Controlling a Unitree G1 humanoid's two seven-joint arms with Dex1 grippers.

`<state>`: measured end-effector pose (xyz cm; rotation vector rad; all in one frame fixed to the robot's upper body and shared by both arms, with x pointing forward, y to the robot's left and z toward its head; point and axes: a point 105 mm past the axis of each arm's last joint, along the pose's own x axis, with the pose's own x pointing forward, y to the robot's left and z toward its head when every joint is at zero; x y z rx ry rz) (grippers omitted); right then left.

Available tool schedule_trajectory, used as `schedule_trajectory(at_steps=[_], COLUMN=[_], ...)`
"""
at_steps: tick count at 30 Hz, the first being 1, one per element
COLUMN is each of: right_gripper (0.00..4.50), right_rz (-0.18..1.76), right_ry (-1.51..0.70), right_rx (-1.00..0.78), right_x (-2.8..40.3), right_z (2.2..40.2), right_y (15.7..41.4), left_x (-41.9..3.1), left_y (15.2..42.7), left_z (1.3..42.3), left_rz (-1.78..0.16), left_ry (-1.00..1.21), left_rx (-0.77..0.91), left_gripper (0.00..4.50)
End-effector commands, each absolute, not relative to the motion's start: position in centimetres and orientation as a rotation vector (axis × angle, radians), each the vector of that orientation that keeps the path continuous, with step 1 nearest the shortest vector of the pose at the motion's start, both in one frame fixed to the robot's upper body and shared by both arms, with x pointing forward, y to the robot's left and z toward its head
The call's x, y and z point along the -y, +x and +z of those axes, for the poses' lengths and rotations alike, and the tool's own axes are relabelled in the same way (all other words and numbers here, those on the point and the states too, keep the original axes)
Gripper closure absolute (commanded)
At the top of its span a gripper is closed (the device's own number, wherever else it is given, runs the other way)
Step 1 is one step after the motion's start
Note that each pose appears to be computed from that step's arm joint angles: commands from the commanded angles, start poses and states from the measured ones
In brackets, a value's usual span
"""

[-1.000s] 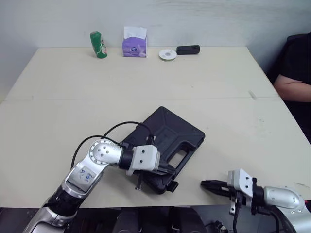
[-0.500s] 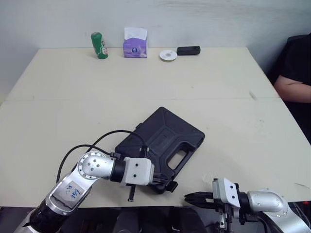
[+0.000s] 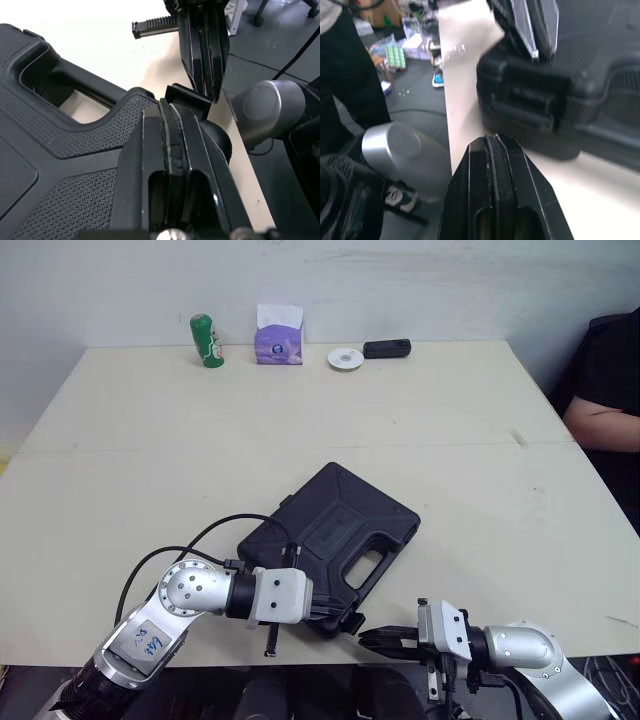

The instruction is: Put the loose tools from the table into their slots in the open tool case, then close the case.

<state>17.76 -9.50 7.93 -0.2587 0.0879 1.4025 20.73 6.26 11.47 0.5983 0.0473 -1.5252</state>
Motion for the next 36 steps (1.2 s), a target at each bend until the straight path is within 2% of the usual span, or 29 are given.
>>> schedule_trajectory(at_steps=[1, 11, 25, 36], right_gripper=[4.39, 4.39, 4.39, 4.39], right_rz=[1.427, 1.444, 1.441, 1.417], right_ry=[-0.259, -0.274, -0.271, -0.198], right_rx=[-0.037, -0.001, 0.052, -0.011], right_x=[8.9, 8.1, 6.3, 6.8], right_z=[8.6, 8.8, 11.6, 12.8], right_y=[17.7, 18.5, 21.2, 22.5], left_x=[-8.9, -8.8, -9.0, -9.3], left_y=[21.6, 21.7, 21.4, 21.4], left_z=[6.7, 6.3, 5.7, 5.4], left_rz=[-1.454, -1.452, -1.447, -1.446], left_ry=[0.599, 0.591, 0.582, 0.566], left_rx=[-0.322, -0.341, -0.374, -0.391], left_gripper=[4.48, 4.48, 4.48, 4.48])
